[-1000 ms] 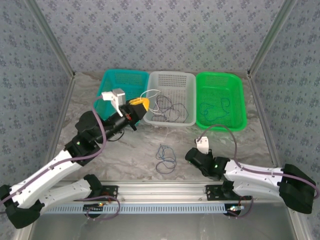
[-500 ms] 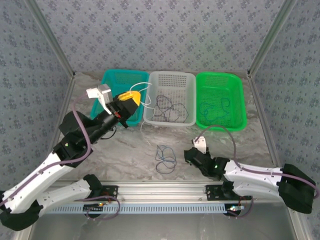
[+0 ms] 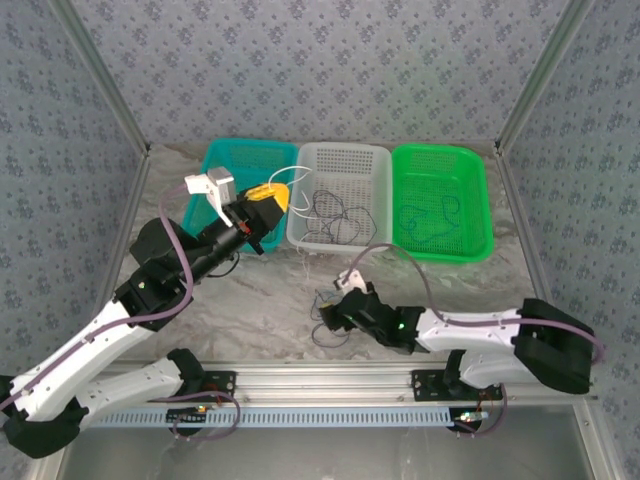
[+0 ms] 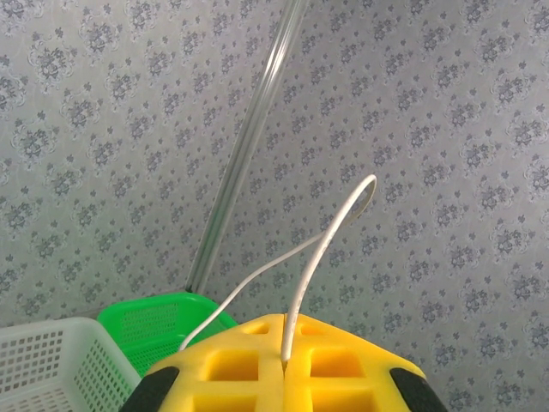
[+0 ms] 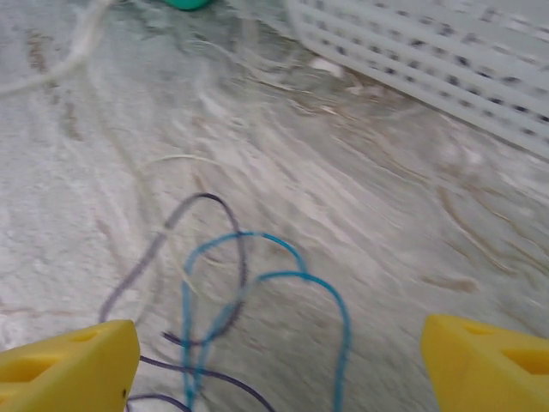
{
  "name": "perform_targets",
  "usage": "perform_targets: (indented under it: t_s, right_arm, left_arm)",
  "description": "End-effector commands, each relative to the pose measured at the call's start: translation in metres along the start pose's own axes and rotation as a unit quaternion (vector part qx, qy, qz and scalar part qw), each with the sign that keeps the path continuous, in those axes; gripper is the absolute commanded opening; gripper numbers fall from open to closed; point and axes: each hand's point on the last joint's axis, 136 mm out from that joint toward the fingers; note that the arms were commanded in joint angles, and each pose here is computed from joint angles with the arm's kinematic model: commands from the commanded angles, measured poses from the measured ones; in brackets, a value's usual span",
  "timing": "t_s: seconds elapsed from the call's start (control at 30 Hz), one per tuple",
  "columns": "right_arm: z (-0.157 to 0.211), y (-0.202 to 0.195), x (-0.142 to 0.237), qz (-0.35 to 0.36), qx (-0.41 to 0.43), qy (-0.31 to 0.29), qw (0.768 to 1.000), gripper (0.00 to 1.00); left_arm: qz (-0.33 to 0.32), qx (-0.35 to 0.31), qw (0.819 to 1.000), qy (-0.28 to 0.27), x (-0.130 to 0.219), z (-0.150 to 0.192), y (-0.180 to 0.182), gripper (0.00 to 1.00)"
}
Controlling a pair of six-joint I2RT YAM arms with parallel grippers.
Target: Untangle the cables
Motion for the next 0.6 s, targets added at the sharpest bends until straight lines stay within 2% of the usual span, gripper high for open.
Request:
perform_targets:
  t_s: [0.0, 0.17, 0.23, 0.27, 0.3, 0.4, 0.43, 0.5, 0.57]
  right_arm:
    - [-0.021, 0.018, -0.011, -0.012, 0.035, -0.020, 0.999, 0.90]
    - [-0.028, 0.022, -0.030, 0.006, 0.047, -0.019, 0.999, 0.91]
    - [-0.028, 0.022, -0.039, 0.009, 0.052, -0.013, 0.999, 0.86]
    - [-0.028, 0.020, -0.042, 0.013, 0.051, -0.010, 0.999, 0.78]
    - [-0.027, 0.016, -0.046, 0.019, 0.046, -0.004, 0.999, 0.66]
    - [-0.020, 0.008, -0.051, 0.033, 0.042, 0.008, 0.999, 0.20]
    - [-0.016, 0.008, -0.052, 0.027, 0.041, 0.013, 0.999, 0.11]
    - [-0.007, 0.009, -0.053, 0.016, 0.038, 0.027, 0.999, 0.02]
    - [0.005, 0.009, -0.053, 0.011, 0.029, 0.041, 0.999, 0.00]
  left_arm:
    - [0.010, 0.004, 1.000, -0.016, 0.000, -0.009, -0.004, 0.00]
    - [0.013, 0.006, 1.000, -0.015, 0.000, -0.008, -0.005, 0.00]
    - [0.016, 0.006, 1.000, -0.016, 0.001, -0.010, -0.007, 0.00]
    - [0.016, 0.005, 1.000, -0.017, 0.001, -0.010, -0.007, 0.00]
    - [0.018, 0.003, 1.000, -0.018, 0.002, -0.012, -0.008, 0.00]
    - [0.012, -0.010, 1.000, -0.021, 0.004, -0.016, -0.009, 0.00]
    - [0.005, -0.017, 1.000, -0.024, 0.006, -0.019, -0.007, 0.00]
    - [-0.008, -0.037, 0.999, -0.036, 0.010, -0.029, -0.006, 0.00]
    - [-0.027, -0.060, 0.996, -0.054, 0.015, -0.042, -0.003, 0.00]
Point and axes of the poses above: each hand's point on the last joint's axis, 136 mm out from that joint toward the fingers, its own x axis back along the fingers, its own y axis along the line the jaws close on, z = x × y, and after that the axes turned 6 degrees about x, right-handed
